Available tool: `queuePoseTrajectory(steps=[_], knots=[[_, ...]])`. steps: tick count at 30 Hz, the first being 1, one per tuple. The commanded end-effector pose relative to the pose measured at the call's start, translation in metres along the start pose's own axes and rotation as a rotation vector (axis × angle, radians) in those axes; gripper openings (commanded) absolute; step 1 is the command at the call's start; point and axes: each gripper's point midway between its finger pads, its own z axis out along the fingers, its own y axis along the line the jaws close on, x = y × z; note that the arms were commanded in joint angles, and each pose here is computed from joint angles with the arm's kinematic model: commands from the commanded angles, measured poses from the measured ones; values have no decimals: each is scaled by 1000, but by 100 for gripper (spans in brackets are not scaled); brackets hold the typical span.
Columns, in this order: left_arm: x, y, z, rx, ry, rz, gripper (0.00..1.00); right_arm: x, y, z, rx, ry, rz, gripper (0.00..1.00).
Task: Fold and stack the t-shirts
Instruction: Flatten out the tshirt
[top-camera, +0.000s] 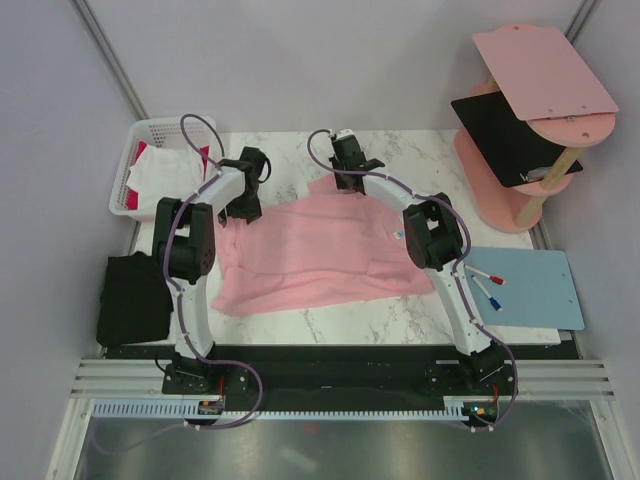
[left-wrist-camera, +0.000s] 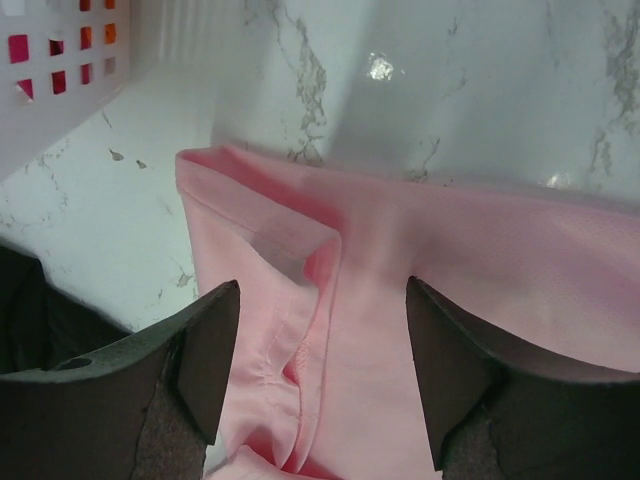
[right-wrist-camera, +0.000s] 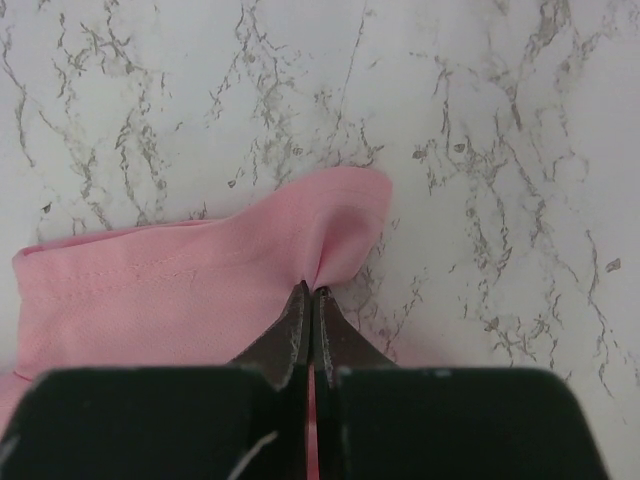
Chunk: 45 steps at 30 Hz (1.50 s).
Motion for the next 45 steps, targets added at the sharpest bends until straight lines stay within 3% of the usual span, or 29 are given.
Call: queuePoseTrajectory(steps=[1,7,10,11,12,13,17,21,27,28,30,33,37,39,45], knots=[[-22,23,2,-48,-45,-51,73,15,-11,-8,26,64,-5,0],[-18,38,13,-76,-19,-60,63,18,-38,-6,85,72,47,0],[-19,37,17,-76,-15,-54,40,18,-58,-8,106,79,88,0],[-18,35,19,-72,-7,-48,18,20,-61,-9,108,84,93,0],[-20,34,20,-68,-10,-49,7,20,-65,-9,111,86,102,0],[-21,33,18,-63,-11,-52,2,17,-72,-11,113,80,113,0],[-24,32,4,-26,-30,-61,2,10,-83,-20,124,65,130,0],[-37,45,-38,17,-115,-83,2,-2,-85,-40,114,33,145,0],[-60,60,-103,115,-256,-117,2,-47,-87,-110,53,-111,177,0],[-66,66,-124,141,-301,-133,2,-69,-90,-138,45,-174,186,0],[-72,69,-146,188,-345,-139,2,-73,-93,-161,43,-196,182,0],[-78,81,-194,274,-444,-155,2,-109,-93,-241,-3,-338,190,0],[-73,97,-255,393,-567,-155,2,-122,-87,-327,-41,-474,177,0],[-62,116,-288,433,-638,-165,2,-133,-81,-389,-89,-587,177,0],[-9,163,-373,585,-835,-172,2,-113,-85,-528,-220,-803,225,0]])
